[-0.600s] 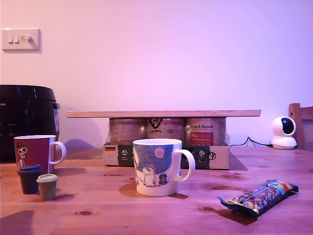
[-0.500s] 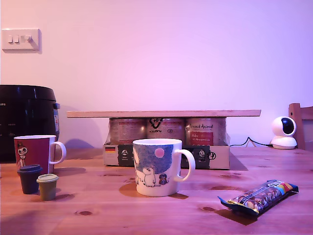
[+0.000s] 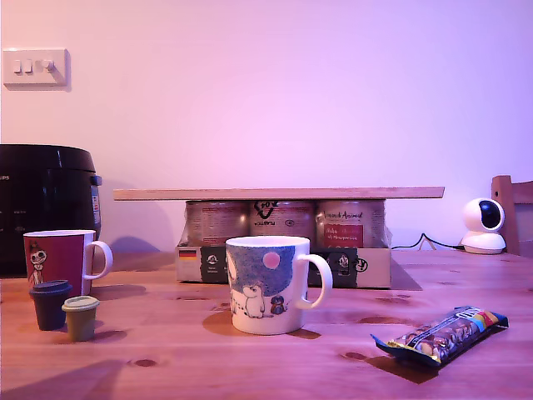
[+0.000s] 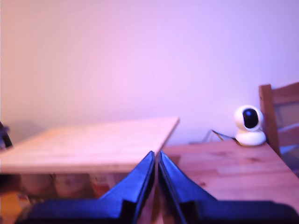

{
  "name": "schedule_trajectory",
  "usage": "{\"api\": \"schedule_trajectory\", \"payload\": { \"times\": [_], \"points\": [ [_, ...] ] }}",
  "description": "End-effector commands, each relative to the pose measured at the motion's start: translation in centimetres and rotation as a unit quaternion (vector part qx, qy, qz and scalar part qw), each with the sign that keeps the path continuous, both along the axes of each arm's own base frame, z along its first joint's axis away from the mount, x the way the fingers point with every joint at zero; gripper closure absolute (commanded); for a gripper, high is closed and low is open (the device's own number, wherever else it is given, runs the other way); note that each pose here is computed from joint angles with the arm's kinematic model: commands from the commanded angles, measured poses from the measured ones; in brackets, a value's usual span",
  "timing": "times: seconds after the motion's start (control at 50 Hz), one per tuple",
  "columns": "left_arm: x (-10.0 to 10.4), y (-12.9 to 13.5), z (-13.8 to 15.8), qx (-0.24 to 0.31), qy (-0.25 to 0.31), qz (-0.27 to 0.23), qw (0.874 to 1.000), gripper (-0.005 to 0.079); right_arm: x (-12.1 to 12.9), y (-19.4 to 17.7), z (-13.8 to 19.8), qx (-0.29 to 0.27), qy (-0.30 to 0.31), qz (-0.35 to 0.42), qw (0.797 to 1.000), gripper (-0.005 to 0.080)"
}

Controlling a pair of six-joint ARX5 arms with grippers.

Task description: Pick up the blue coffee cup and place it on the shelf behind you

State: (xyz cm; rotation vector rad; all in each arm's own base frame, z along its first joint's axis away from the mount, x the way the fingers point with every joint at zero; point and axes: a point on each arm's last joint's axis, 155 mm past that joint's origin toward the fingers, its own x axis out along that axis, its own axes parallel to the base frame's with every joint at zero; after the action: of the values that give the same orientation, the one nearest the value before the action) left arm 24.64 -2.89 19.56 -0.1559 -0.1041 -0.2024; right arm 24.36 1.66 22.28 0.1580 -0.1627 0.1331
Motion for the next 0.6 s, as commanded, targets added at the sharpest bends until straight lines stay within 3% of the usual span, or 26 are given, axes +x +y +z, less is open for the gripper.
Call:
{"api": "schedule_trajectory", "payload": {
  "times": [0.0,0.2,0.58],
  "points": [
    [-0.1,0.1,0.6,0.000,-0.019,0.003,1.000,0.0763,-0.1,0.1,0.2,0.002,-0.005,0.002,1.000,0.0765],
    [-0.3,1.2,2.5,-0.004,-0.047,0.035,0.998,0.0763,-0.4,0.1,1.2,0.001,-0.008,0.003,1.000,0.0765],
    [-0.4,-0.7,2.3,-0.009,-0.043,-0.001,0.999,0.0763,-1.8,3.2,0.5,0.013,0.084,0.087,0.993,0.0765]
  ]
}}
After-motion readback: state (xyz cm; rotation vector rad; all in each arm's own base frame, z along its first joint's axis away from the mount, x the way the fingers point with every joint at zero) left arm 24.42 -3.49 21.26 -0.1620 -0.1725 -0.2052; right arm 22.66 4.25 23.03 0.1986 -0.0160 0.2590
